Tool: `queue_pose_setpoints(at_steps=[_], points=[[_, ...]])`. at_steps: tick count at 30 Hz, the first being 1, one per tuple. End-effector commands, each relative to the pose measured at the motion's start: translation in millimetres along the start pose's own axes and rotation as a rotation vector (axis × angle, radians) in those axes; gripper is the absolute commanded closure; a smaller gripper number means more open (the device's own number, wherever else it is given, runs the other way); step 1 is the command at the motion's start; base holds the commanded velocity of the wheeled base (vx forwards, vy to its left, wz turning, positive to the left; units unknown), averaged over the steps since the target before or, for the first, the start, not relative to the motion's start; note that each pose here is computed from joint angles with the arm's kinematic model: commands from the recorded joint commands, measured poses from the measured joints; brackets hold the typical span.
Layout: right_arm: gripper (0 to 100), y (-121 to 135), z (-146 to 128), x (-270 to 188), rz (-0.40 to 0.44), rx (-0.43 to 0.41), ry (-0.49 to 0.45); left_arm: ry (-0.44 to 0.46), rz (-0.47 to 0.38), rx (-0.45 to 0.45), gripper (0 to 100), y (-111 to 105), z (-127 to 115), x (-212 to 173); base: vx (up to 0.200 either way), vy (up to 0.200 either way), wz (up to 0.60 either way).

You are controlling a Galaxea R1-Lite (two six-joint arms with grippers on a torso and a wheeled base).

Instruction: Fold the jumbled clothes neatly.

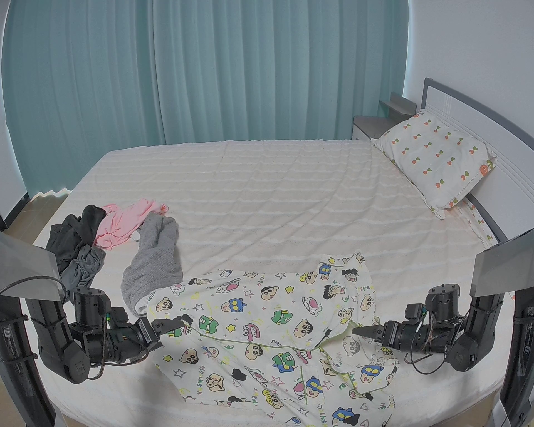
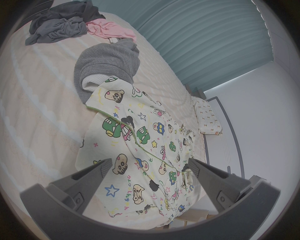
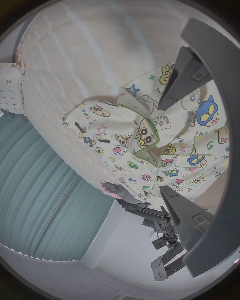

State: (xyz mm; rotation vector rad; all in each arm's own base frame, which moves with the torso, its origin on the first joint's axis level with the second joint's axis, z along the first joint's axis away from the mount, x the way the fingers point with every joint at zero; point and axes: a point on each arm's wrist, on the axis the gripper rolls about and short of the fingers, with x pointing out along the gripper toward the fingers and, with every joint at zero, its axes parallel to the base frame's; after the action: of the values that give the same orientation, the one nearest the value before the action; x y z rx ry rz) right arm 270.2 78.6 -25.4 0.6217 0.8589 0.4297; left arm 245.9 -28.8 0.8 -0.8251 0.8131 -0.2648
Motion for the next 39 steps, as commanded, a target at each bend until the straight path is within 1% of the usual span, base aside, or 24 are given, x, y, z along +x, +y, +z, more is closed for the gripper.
queue_pose_setpoints(at_steps=[1, 9, 15, 16, 19, 22, 23, 27, 30, 32, 34, 37, 38, 39], points=[[100, 4, 16, 12, 0.001, -0.002, -0.009, 0.009, 0.024, -0.008, 0, 10, -9, 4, 0.0, 0.0, 0.0], [100, 5, 27, 11, -0.016, 0.017, -0.007, 0.001, 0.027, -0.003, 0, 11, -10, 6, 0.0, 0.0, 0.0], [100, 6, 41, 9, -0.004, 0.013, -0.057, 0.002, 0.028, -0.003, 0, 11, -10, 6, 0.0, 0.0, 0.0], [100, 7, 52, 11, 0.008, 0.016, -0.089, 0.002, 0.028, -0.003, 0, 11, -10, 6, 0.0, 0.0, 0.0], [100, 8, 63, 16, 0.014, 0.018, -0.108, 0.002, 0.028, -0.003, 0, 11, -10, 6, 0.0, 0.0, 0.0], [100, 7, 67, 20, 0.004, 0.029, -0.095, 0.002, 0.028, -0.003, 0, 11, -10, 6, 0.0, 0.0, 0.0], [100, 8, 72, 26, -0.01, 0.039, -0.073, 0.002, 0.028, -0.003, 0, 11, -10, 6, 0.0, 0.0, 0.0], [100, 10, 76, 34, -0.023, 0.049, -0.034, 0.002, 0.028, -0.003, 0, 11, -10, 7, 0.0, 0.0, 0.0], [100, 12, 80, 39, -0.047, 0.055, 0.003, 0.002, 0.028, -0.003, 0, 11, -10, 7, 0.0, 0.0, 0.0], [100, 15, 82, 34, -0.042, 0.038, -0.001, 0.002, 0.028, -0.003, 0, 11, -10, 7, 0.0, 0.0, 0.0], [100, 22, 77, 26, -0.036, 0.021, 0.007, 0.002, 0.028, -0.003, 0, 11, -10, 7, 0.0, 0.0, 0.0], [100, 26, 74, 23, -0.033, 0.008, 0.014, 0.002, 0.028, -0.003, 0, 11, -10, 7, 0.0, 0.0, 0.0], [100, 36, 62, 15, -0.026, -0.046, 0.041, 0.002, 0.028, -0.003, 0, 11, -10, 7, 0.0, 0.0, 0.0], [100, 37, 58, 13, -0.027, -0.058, 0.05, 0.002, 0.028, -0.003, 0, 11, -10, 7, 0.0, 0.0, 0.0]])
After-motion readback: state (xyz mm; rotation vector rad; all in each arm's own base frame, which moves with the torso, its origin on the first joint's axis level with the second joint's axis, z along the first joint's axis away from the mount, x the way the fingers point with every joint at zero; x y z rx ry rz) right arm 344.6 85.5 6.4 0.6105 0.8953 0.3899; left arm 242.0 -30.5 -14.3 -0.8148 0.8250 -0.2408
